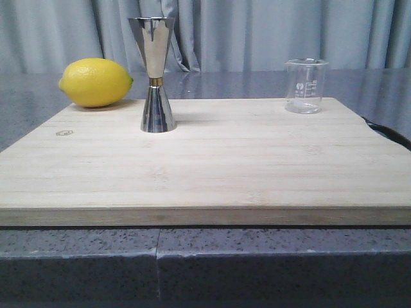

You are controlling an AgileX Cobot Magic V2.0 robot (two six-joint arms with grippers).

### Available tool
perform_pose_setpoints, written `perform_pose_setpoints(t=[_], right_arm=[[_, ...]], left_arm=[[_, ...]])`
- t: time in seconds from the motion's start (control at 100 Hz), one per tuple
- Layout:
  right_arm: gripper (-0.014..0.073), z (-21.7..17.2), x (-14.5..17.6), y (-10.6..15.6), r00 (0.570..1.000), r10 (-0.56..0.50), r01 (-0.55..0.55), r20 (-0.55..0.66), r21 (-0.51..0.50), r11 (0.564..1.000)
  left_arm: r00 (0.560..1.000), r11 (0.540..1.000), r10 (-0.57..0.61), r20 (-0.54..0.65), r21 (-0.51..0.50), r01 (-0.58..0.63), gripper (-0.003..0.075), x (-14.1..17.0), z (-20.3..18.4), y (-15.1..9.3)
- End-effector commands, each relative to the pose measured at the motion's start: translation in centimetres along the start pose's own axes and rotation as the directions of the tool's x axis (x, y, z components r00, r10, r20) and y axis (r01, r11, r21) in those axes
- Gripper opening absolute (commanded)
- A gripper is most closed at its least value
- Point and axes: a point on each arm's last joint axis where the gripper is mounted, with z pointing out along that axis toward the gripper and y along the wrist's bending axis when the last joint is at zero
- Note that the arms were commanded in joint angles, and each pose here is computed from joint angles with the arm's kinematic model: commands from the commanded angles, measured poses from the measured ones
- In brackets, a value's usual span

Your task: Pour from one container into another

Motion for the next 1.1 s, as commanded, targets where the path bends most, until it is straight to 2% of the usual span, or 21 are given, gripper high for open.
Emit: perform_pose_setpoints(t=[0.0, 0.29, 0.51, 1.09], right_arm=[[-0.0071, -0.1, -0.1, 0.1, 0.996, -0.010, 0.012, 0.091, -0.020, 1.000], [-0.0071, -0.1, -0.5, 0.2, 0.991, -0.018, 0.022, 0.134, -0.026, 0.999], [-0.0071, -0.2, -1.1, 0.2, 0.947, -0.251, 0.252, 0.199, 0.020, 0.967], [-0.0071, -0.2, -1.2, 0.2, 0.943, -0.255, 0.256, 0.212, 0.024, 0.966]], left_arm=[[0.994, 1.000, -0.013, 0.104, -0.007, 0.014, -0.0019, -0.8, -0.3, 0.1], [0.994, 1.000, -0.013, 0.104, -0.007, 0.014, -0.0019, -0.8, -0.3, 0.1], [0.994, 1.000, -0.013, 0.104, -0.007, 0.014, -0.0019, -0.8, -0.3, 0.1], [0.994, 1.000, -0.013, 0.104, -0.007, 0.014, -0.0019, -0.8, -0.3, 0.1]])
